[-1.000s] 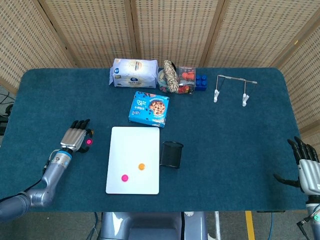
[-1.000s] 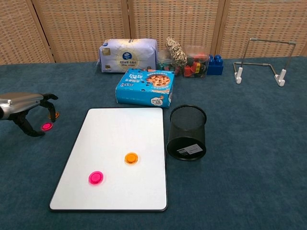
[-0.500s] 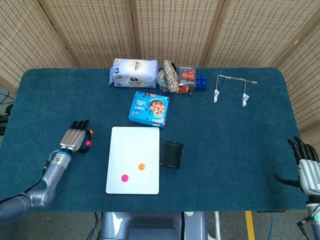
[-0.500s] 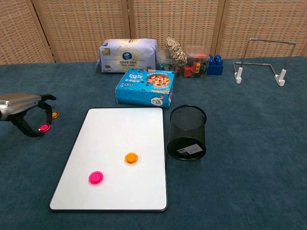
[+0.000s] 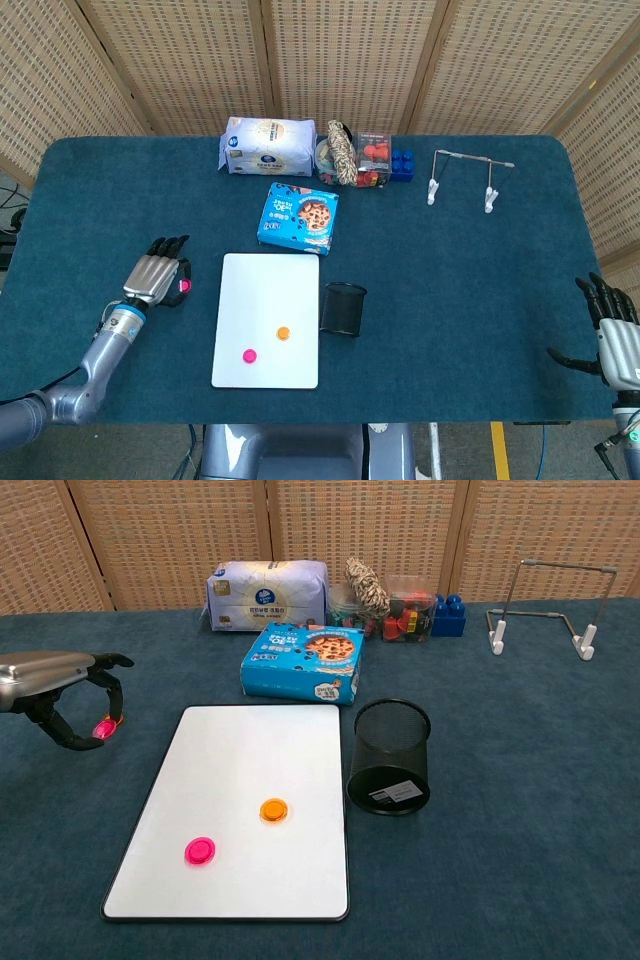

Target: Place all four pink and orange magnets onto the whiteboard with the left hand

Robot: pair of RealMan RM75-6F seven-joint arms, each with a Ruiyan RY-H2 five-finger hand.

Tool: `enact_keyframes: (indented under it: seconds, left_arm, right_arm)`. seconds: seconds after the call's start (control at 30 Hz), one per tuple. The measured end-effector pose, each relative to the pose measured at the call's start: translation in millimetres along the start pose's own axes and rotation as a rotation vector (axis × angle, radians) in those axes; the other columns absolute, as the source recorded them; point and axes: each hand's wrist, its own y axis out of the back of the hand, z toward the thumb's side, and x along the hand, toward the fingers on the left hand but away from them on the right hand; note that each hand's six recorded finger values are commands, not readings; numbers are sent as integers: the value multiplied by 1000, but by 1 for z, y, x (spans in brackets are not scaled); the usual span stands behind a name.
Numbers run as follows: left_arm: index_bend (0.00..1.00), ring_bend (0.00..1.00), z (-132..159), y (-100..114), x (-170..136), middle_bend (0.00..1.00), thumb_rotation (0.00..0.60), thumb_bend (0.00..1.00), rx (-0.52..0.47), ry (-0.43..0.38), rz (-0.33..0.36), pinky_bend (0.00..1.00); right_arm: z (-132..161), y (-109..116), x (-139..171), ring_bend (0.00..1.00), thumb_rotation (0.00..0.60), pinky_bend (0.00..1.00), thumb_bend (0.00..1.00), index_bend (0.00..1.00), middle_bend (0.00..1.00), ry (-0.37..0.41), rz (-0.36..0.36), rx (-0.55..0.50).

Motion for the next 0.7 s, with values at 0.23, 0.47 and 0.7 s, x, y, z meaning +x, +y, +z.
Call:
enact_keyframes:
  seconds: [0.23, 0.47, 0.7]
  left_arm:
    - [560, 0, 38, -10, -23, 0, 600, 310, 33, -112, -55, 0]
    - [541, 0, 69, -23, -26, 0, 600, 282, 42, -186, -98, 0]
    - [96, 0, 85, -20, -19, 0, 600, 216, 11, -212, -90, 0]
  right_arm:
    - [0, 0, 0, 0, 600, 0, 53, 0, 0, 3, -2, -3]
    - [0, 1, 0, 0, 600, 0, 53, 0, 0, 4, -6, -1]
    - [0, 1, 0, 0, 600, 0, 53, 0, 0, 4, -6, -3]
